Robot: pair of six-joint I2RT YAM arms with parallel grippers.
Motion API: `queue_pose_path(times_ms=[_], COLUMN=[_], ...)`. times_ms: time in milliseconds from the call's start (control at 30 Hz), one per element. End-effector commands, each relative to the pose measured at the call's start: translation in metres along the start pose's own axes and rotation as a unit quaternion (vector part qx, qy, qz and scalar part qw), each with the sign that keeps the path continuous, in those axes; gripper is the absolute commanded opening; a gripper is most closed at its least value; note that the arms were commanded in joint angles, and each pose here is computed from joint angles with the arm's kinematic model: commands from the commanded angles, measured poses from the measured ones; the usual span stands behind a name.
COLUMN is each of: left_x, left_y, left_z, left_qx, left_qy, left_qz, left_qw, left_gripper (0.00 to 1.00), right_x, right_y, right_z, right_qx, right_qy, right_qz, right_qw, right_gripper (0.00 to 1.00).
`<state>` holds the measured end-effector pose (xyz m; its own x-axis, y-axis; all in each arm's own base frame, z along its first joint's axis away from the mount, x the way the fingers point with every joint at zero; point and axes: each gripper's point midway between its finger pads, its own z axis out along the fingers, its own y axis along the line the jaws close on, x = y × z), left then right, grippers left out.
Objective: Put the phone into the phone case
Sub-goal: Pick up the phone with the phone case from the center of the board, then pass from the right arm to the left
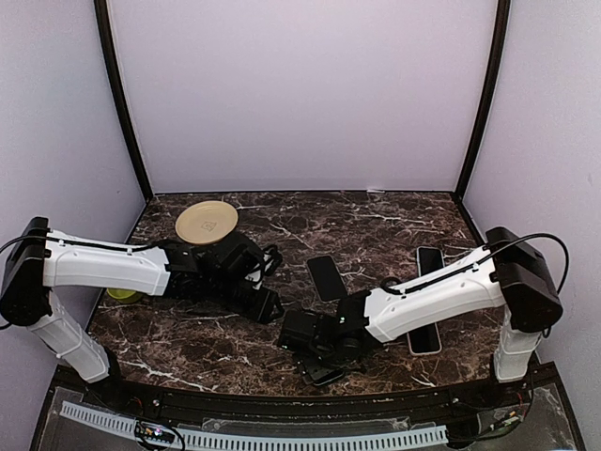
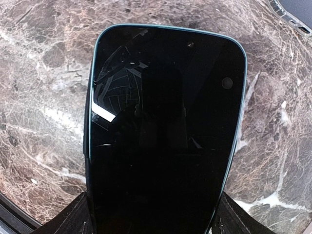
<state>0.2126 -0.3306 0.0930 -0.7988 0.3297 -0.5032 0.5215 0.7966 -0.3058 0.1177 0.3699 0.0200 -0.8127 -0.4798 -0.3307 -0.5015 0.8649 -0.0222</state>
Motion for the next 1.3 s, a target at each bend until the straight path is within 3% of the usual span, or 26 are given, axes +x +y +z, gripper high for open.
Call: queue_pose_path(times_ms=[0, 133, 333, 500, 633, 1067, 1133, 1267], left_x=[-0.001, -0.001, -0.012, -0.014, -0.009, -0.021, -0.022, -0.026], left_y=[-0.004, -0.008, -0.037, -0.041, -0.04, -0.067, -0.07, -0.083], left_z=[-0.012, -0.013, -0.023, -0.033, -0.033, -0.049, -0.05, -0.056], left_qx=[0.016, 0.019, 0.078, 0.15, 0.175, 0.216, 0.222, 0.24], left_qy=[-0.013, -0.029, -0.109, -0.199, -0.223, -0.257, -0.257, -0.265], left_qz=[-0.007, -0.017, -0.054, -0.176, -0.216, -0.174, -0.171, -0.143], left_qw=[1.0, 0.999, 0.989, 0.952, 0.934, 0.926, 0.925, 0.923], left_gripper=[0.43, 0.43, 0.56, 0.67, 0.69, 0.54, 0.5, 0.33], right_x=[0.006, -0.007, -0.026, -0.043, -0.047, -0.062, -0.064, -0.065], right_y=[-0.014, -0.006, 0.01, 0.011, 0.015, 0.023, 0.023, 0.025], right_z=[0.001, -0.013, -0.037, -0.056, -0.069, -0.107, -0.112, -0.119], right_qx=[0.032, 0.008, -0.054, -0.074, -0.094, -0.122, -0.127, -0.14], right_qy=[-0.002, -0.035, -0.097, -0.15, -0.174, -0.244, -0.254, -0.264], right_qz=[-0.022, -0.02, -0.02, -0.007, -0.003, -0.005, -0.006, -0.011], right_qw=[0.999, 0.999, 0.994, 0.986, 0.98, 0.962, 0.959, 0.954], right_gripper=[0.59, 0.43, 0.32, 0.27, 0.24, 0.18, 0.18, 0.18])
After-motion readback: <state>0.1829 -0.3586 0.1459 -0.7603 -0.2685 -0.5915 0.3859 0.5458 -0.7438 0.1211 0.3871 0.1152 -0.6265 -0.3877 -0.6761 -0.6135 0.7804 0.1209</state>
